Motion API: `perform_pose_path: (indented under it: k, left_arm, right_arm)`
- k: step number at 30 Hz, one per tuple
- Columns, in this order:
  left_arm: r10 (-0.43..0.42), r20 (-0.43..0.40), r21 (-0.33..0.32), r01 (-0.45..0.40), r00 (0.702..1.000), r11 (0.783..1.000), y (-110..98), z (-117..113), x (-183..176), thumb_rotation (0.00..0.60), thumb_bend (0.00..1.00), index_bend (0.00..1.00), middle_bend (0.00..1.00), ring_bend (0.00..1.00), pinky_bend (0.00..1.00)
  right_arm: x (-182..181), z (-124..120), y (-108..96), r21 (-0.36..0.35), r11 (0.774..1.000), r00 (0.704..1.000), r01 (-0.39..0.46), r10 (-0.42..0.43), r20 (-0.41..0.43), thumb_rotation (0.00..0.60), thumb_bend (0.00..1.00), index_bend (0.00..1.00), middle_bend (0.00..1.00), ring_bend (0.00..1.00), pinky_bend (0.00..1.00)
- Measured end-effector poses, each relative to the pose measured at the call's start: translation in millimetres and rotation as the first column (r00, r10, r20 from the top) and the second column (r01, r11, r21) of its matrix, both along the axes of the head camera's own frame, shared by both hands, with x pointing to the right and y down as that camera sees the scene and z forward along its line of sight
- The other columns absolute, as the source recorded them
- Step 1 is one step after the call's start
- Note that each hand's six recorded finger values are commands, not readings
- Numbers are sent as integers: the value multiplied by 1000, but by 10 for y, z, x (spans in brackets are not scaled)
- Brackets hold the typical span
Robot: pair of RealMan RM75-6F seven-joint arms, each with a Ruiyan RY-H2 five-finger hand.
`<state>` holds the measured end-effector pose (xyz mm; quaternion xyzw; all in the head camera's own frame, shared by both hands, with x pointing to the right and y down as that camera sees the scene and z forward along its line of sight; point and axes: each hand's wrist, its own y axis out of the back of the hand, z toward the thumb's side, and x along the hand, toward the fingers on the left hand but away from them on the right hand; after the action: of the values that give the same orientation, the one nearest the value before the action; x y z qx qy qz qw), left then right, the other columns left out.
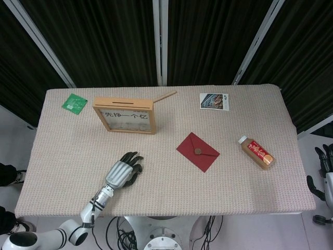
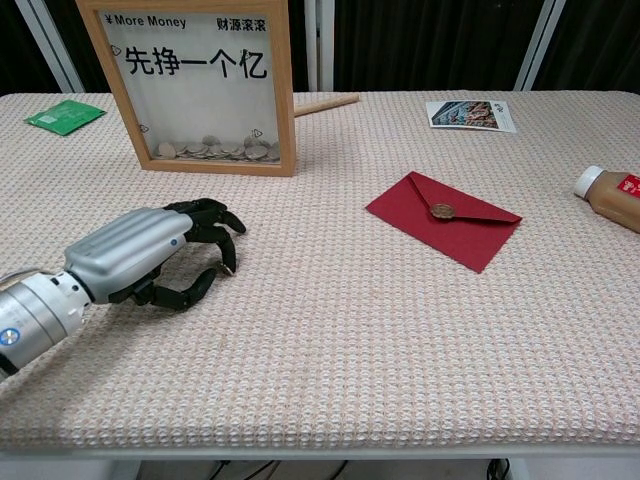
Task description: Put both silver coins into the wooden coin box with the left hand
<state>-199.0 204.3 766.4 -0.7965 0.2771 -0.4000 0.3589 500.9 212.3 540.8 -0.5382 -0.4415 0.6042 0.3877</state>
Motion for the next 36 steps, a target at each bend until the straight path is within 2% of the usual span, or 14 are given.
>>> perform_pose_path:
  k: [15, 36]
  left_arm:
    - [20, -6, 11, -20, 1000, 1000, -37, -10, 21, 600, 278, 252, 162, 45, 117]
    - [35, -29, 36, -34, 999, 999, -59, -53, 74, 600, 278, 223, 146, 44, 118]
  right_arm:
    - [14, -4, 3, 2, 1000, 1000, -3, 3, 3, 600, 356, 0, 0, 0, 0]
    - [7, -21, -6, 12, 1000, 1000, -5, 4, 9, 600, 359, 0, 0, 0, 0]
